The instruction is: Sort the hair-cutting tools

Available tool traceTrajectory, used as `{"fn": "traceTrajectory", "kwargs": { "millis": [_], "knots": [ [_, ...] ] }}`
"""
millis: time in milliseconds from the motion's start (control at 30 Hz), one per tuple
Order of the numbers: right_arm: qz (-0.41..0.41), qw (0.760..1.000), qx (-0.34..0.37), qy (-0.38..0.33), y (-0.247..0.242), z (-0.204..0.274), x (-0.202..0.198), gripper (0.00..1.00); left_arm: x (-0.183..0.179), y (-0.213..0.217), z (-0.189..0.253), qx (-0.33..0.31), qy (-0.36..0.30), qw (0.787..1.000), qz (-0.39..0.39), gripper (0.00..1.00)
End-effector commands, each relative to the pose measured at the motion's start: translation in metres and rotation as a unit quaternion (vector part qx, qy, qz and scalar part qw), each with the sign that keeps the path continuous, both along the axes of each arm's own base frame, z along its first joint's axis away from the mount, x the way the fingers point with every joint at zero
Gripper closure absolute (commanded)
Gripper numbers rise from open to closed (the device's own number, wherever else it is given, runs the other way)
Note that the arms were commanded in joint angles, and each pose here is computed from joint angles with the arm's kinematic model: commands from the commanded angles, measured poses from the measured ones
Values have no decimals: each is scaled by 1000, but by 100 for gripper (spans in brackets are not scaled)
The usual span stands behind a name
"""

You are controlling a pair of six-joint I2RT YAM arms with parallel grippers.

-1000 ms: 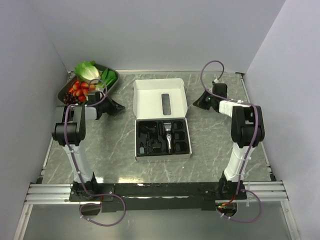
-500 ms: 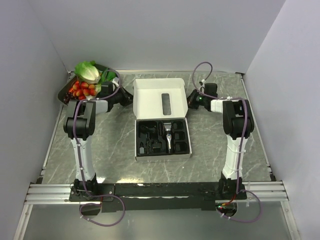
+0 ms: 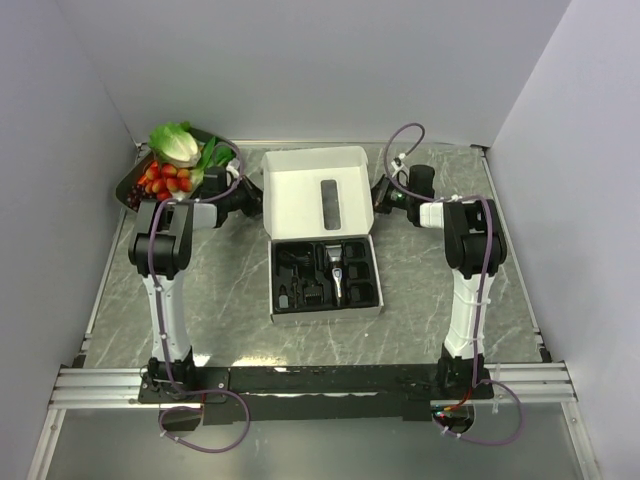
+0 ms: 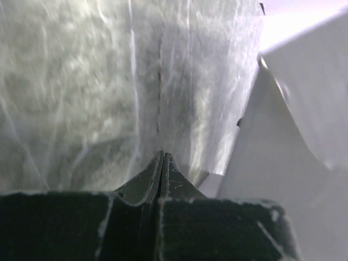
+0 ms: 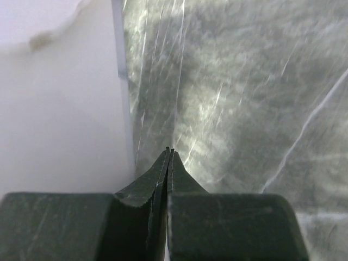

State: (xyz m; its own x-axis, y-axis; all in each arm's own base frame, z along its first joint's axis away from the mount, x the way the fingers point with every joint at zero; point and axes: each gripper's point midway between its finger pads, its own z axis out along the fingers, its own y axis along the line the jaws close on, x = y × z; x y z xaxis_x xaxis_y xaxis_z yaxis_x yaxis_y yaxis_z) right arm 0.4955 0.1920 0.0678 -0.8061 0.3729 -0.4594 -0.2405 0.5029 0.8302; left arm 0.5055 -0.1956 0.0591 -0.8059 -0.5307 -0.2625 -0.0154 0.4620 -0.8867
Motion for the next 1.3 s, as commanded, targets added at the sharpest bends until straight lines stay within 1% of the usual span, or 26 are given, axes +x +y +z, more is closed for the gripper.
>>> {"fn": "traceTrajectory", "kwargs": {
  "millis": [0, 67, 233, 367, 500, 667, 700, 767, 800, 867, 900, 967, 1000, 1033, 1100, 1200, 1233, 1267],
  "knots": [
    [26, 997, 17, -75, 5, 51, -11, 100, -11, -6, 56, -22, -67, 997, -22, 99],
    [26, 996, 13, -81, 4, 56, -17, 100, -19, -5, 55, -23, -65, 997, -23, 99],
    [25, 994, -3, -104, 4, 66, -31, 100, -36, -3, 71, -24, -84, 996, -22, 99],
    [31, 993, -5, -116, 7, 73, -42, 100, -47, -2, 77, -25, -87, 996, -24, 99],
    [30, 991, -13, -131, 6, 79, -51, 100, -57, -3, 94, -21, -105, 994, -25, 99],
    [32, 989, -18, -143, 10, 87, -68, 100, -72, -11, 106, -14, -113, 993, -31, 99],
    [32, 988, -20, -147, 10, 89, -70, 100, -75, -11, 115, -10, -125, 992, -28, 99],
    [33, 988, -24, -152, 11, 92, -79, 100, -84, -16, 116, -7, -122, 992, -32, 99],
    [33, 987, -28, -156, 11, 93, -81, 100, -86, -16, 124, -2, -132, 991, -28, 99],
    [30, 986, -34, -162, 10, 96, -88, 100, -96, -19, 123, 2, -128, 991, -30, 99],
    [30, 986, -38, -161, 10, 95, -92, 100, -99, -18, 131, 6, -138, 990, -25, 99],
    [25, 985, -42, -166, 8, 98, -97, 100, -108, -18, 126, 16, -128, 991, -20, 99],
    [23, 985, -44, -164, 7, 97, -99, 100, -113, -18, 131, 22, -137, 990, -19, 99],
    [21, 984, -45, -170, 6, 102, -101, 100, -116, -14, 125, 30, -131, 991, -10, 99],
    [13, 984, -51, -168, 3, 100, -104, 100, -122, -10, 128, 37, -137, 990, -2, 99],
    [-11, 983, -70, -168, -5, 100, -105, 100, -127, 2, 117, 70, -121, 990, 24, 99],
    [-23, 983, -78, -163, -8, 102, -107, 100, -125, 10, 114, 86, -115, 989, 46, 99],
    [-35, 983, -89, -155, -13, 98, -107, 100, -126, 15, 119, 96, -118, 987, 59, 99]
  ]
}}
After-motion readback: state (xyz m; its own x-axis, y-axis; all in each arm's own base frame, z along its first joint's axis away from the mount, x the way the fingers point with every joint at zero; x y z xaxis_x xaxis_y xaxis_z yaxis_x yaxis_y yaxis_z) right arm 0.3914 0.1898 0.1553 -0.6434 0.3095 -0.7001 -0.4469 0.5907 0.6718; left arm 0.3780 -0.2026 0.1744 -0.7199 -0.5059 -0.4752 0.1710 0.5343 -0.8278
